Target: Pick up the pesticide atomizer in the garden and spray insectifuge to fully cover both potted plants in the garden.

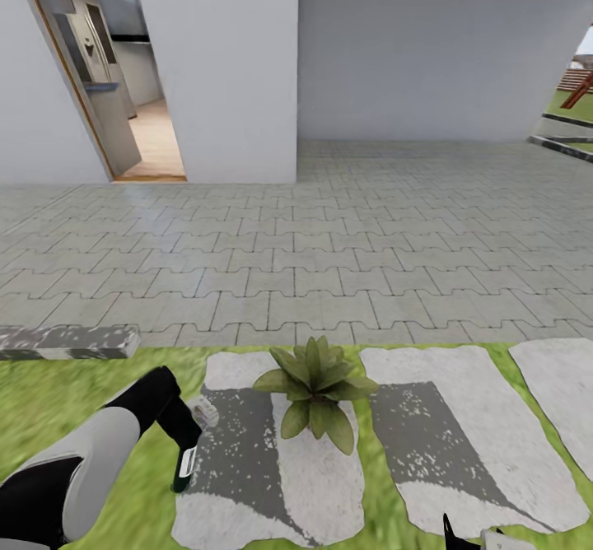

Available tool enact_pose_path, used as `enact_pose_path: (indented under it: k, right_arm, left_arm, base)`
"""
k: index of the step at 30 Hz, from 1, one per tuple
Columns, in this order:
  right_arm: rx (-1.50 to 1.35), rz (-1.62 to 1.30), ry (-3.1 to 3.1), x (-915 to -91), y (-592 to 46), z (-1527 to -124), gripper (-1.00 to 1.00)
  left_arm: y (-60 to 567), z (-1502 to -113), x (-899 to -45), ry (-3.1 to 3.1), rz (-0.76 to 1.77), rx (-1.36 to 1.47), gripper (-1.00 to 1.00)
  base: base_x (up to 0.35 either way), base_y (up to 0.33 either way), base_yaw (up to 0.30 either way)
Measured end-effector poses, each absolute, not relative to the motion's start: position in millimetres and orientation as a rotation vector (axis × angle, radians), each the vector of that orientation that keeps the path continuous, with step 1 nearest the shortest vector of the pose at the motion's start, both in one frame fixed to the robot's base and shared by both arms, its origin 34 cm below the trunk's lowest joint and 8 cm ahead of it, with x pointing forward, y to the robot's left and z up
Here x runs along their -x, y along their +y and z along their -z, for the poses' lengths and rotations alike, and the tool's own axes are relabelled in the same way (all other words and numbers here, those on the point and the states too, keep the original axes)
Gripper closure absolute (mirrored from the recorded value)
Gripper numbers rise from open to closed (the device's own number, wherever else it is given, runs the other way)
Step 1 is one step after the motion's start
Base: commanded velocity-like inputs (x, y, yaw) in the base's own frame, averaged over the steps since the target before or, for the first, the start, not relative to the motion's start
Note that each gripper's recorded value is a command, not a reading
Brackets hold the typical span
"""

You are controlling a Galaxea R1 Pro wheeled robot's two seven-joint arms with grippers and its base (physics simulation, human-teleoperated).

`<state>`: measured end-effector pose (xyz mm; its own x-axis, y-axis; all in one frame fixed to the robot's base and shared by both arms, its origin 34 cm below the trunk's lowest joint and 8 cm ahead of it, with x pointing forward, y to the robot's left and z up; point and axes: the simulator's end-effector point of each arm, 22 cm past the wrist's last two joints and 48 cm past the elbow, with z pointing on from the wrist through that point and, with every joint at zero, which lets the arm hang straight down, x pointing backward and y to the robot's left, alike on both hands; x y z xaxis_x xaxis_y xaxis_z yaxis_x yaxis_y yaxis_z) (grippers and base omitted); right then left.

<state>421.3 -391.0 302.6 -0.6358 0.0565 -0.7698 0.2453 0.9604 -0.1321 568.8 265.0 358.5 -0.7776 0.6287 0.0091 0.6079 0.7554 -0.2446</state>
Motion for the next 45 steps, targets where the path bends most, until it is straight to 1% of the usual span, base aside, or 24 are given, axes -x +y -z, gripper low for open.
enact_pose_path:
  k: [7, 16, 22, 26, 29, 35, 41, 45]
  right_arm:
    - [-0.21, 0.282, 2.257, -419, -391, -301, -1.0]
    - [-0.21, 0.286, 2.267, -416, -391, -298, -1.0]
    - [-0.209, 0.288, 2.268, -416, -392, -297, -1.0]
    - [-0.205, 0.287, 2.269, -416, -392, -297, -1.0]
    - [-0.203, 0.285, 2.27, -416, -391, -297, -1.0]
    - [-0.199, 0.28, 2.273, -416, -389, -296, -1.0]
    - [-0.201, 0.277, 2.275, -415, -388, -295, -1.0]
    - [-0.201, 0.277, 2.275, -415, -388, -295, -1.0]
  left_arm:
    - [261, -355, -567, -2.848, -0.355, 1.015, 1.0]
    - [262, -351, -564, -2.836, -0.354, 1.015, 1.0]
    - [263, -350, -563, -2.831, -0.352, 1.018, 1.0]
    - [265, -352, -554, -2.763, -0.348, 1.068, 1.0]
    - [261, -358, -546, -2.698, -0.39, 1.103, 1.0]
    - [260, -363, -551, -2.696, -0.389, 1.124, 1.0]
    - [271, -365, -552, -2.681, -0.294, 1.092, 1.0]
    - [270, -366, -553, -2.682, -0.276, 1.091, 1.0]
  base:
    - [0.108, 0.0, -0.193]
    - [0.319, 0.0, -0.203]
    - [0.301, 0.0, -0.036]
    - [0.064, 0.0, -0.002]
    - [0.009, 0.0, 0.0]
    - [0.001, 0.0, 0.0]
    - [0.0, 0.0, 0.0]
    - [-0.007, 0.0, 0.0]
